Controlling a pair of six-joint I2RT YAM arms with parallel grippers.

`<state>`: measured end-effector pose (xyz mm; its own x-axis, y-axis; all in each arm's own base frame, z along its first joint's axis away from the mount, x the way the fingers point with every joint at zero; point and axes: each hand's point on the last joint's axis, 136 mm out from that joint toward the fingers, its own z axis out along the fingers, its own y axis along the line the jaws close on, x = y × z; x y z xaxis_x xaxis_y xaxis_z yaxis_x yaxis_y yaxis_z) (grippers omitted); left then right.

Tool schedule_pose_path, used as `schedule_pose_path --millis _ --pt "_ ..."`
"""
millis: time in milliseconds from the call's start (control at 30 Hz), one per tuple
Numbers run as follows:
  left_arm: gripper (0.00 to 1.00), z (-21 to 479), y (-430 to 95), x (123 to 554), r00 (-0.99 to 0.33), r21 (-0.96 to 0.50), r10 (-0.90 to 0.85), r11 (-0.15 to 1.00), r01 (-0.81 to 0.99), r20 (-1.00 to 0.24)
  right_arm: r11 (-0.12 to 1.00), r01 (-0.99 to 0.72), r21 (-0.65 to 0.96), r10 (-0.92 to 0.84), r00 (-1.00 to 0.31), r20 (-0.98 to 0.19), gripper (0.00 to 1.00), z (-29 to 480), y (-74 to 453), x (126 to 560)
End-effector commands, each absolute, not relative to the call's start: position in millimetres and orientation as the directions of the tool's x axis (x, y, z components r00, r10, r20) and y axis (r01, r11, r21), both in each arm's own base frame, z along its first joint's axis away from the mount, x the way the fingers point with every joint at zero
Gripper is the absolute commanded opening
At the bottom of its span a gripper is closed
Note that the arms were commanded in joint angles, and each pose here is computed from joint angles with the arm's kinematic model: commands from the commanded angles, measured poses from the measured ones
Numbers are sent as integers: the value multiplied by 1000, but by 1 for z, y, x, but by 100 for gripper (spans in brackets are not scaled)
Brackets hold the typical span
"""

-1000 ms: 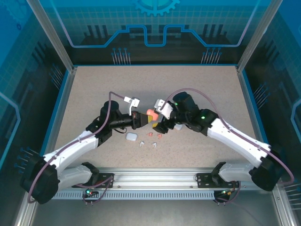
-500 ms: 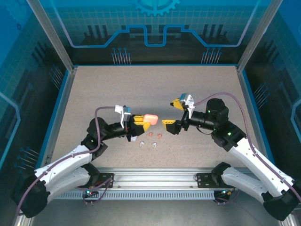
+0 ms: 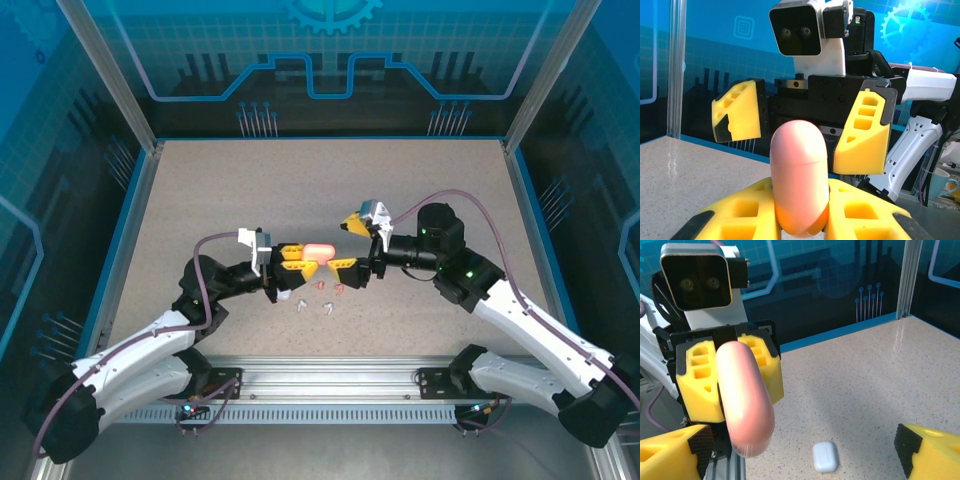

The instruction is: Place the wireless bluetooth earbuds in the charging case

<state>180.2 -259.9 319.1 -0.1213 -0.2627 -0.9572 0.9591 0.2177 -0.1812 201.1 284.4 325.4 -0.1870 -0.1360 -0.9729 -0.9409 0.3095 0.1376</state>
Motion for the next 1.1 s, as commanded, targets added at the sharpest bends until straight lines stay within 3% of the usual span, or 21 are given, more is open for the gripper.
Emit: schedule_pose_path --millis 0,900,1067 --pt "0 324 -258 176 -59 -126 -279 228 966 -958 280 -956 94 -116 -130 -985 94 345 292 199" --pt "0 320 -257 175 -40 -107 -272 238 965 -961 383 -922 56 -145 -120 -982 90 356 292 228" --pt "0 319 -256 177 -44 -114 -270 250 962 -962 284 -957 57 -124 -96 -988 92 361 298 211"
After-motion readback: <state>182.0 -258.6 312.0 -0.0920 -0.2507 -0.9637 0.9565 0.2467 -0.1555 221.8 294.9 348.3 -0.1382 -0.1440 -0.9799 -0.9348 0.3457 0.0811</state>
